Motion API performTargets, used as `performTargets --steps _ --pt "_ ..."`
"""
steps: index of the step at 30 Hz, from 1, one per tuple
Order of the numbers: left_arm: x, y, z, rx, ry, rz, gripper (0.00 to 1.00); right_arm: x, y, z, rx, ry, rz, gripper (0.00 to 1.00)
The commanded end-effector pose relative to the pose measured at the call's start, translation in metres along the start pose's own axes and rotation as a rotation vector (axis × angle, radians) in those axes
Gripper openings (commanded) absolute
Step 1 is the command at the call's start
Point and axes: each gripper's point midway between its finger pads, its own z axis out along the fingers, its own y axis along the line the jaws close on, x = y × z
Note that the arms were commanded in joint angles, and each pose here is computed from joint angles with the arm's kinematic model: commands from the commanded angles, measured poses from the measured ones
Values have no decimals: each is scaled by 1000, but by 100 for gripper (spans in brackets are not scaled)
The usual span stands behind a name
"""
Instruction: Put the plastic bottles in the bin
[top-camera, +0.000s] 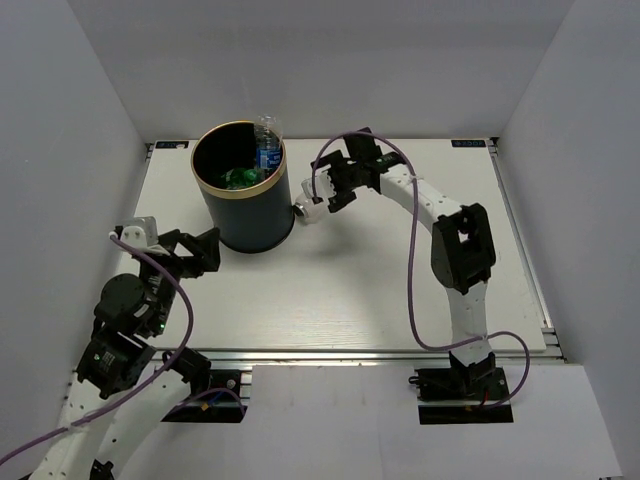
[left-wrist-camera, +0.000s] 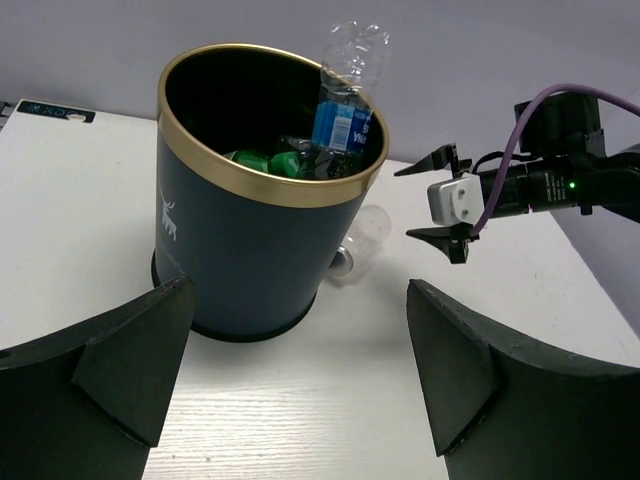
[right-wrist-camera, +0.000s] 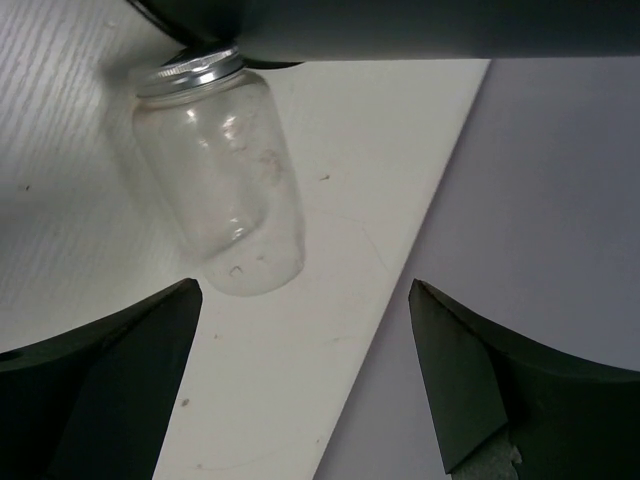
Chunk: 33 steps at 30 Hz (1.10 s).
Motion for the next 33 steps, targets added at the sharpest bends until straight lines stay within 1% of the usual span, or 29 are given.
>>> performTargets --steps 1,2,6,9,12,15,17,18,21,26,30,33 --pt "3 -1 -4 26 12 15 96 2 10 4 -75 -29 -40 90" --pt "0 1 -6 18 -4 11 96 9 20 15 -102 -25 -30 90" --pt "-2 5 -7 7 -17 10 97 16 32 33 -137 -27 -23 90" --pt "-2 1 -9 34 -19 9 97 21 36 43 -146 -15 -41 90" --pt "6 2 -6 37 1 15 97 26 38 48 -149 -4 -56 90" --pt "6 2 -6 43 3 8 97 29 43 54 -163 5 -70 90" --pt "1 4 -7 35 -18 5 97 29 44 60 -161 8 -87 90" --pt "5 5 -6 32 -10 8 97 30 48 63 -165 14 -93 90" --pt "6 3 -6 47 -6 9 97 30 45 70 -157 21 -114 90" --pt "6 8 -4 25 -13 3 97 30 38 80 -113 27 -150 90" --pt "4 9 -6 25 -22 2 97 34 42 93 -121 48 -166 90" --pt "3 13 -6 5 -29 -5 97 33 47 103 -131 39 -169 90"
